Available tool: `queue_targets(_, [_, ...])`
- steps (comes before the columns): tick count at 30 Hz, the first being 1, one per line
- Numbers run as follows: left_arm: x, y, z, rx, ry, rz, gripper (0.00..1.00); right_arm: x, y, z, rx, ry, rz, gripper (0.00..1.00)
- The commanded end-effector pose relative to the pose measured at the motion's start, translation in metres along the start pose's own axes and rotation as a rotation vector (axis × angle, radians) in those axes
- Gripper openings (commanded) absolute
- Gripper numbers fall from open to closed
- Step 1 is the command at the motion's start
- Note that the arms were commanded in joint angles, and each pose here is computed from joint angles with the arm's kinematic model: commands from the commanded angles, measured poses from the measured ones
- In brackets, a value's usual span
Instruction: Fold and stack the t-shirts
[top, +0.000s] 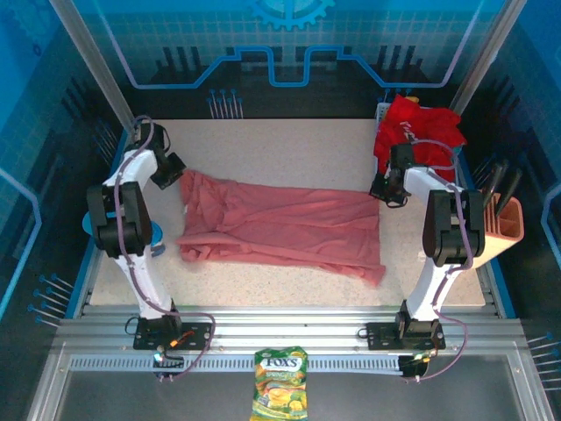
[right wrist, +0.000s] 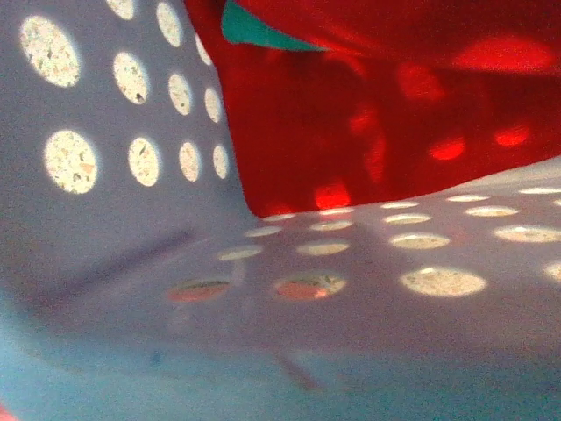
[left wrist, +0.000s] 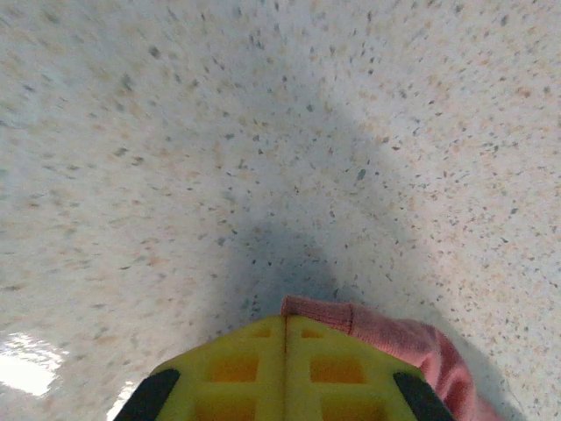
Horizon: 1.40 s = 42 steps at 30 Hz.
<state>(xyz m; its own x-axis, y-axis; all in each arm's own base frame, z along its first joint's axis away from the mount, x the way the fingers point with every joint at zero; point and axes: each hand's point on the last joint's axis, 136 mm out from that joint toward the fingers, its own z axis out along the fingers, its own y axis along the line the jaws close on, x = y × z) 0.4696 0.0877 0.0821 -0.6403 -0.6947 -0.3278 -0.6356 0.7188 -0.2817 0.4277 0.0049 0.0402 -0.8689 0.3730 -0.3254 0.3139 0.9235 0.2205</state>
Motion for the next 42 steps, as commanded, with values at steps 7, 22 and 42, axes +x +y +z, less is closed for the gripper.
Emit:
queue_targets(7, [-0.019,0.008,-0.013,-0.093,-0.02,0.12,0.0,-0.022,-0.006,-0.014,0.006,-0.045,0.014,0.0])
queue_targets(22, [0.01,-0.021,-0.017,0.05,0.069,0.07,0.53,-0.008,0.037,-0.031,-0.152,-0.033,-0.104,0.66])
queue_targets(42, [0.145,0.008,-0.116,0.067,0.175,0.176,0.53,0.126,0.053,-0.098,-0.078,0.118,-0.209,0.92])
